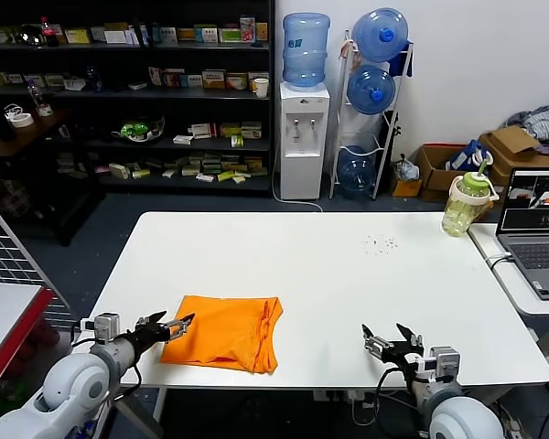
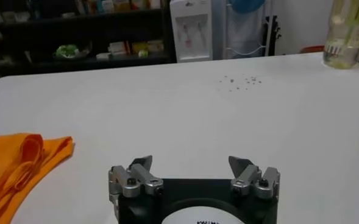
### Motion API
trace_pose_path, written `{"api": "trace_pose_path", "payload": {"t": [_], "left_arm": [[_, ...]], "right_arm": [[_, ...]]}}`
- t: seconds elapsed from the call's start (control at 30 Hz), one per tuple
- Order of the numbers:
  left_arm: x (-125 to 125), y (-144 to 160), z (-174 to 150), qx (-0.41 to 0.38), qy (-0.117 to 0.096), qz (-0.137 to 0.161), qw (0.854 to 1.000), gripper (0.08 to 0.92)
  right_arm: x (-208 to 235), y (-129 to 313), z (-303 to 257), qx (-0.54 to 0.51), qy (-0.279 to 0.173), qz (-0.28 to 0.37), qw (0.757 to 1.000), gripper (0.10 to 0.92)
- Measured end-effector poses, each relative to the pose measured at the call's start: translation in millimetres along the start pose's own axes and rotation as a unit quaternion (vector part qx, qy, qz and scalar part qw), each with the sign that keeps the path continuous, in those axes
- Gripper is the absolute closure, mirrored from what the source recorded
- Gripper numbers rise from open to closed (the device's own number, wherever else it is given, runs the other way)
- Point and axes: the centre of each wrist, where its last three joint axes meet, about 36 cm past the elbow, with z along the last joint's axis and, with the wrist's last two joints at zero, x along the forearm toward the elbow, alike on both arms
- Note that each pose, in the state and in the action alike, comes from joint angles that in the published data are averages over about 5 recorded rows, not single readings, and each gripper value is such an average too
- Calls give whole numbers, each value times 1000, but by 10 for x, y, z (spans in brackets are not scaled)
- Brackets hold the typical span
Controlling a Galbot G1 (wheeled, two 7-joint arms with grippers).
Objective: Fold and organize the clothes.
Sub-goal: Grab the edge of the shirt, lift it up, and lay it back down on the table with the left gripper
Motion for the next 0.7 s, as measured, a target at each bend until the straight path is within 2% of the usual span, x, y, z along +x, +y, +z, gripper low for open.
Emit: {"api": "trace_pose_path", "payload": {"t": [0.47, 0.7], "left_arm": [[-83, 239, 157, -27, 24, -2, 999, 188], [-106, 216, 207, -31, 24, 2, 999, 358]], "right_arm": [[3, 8, 5, -1, 0, 0, 1000, 200], [24, 9, 5, -1, 1, 1, 1000, 200]]}}
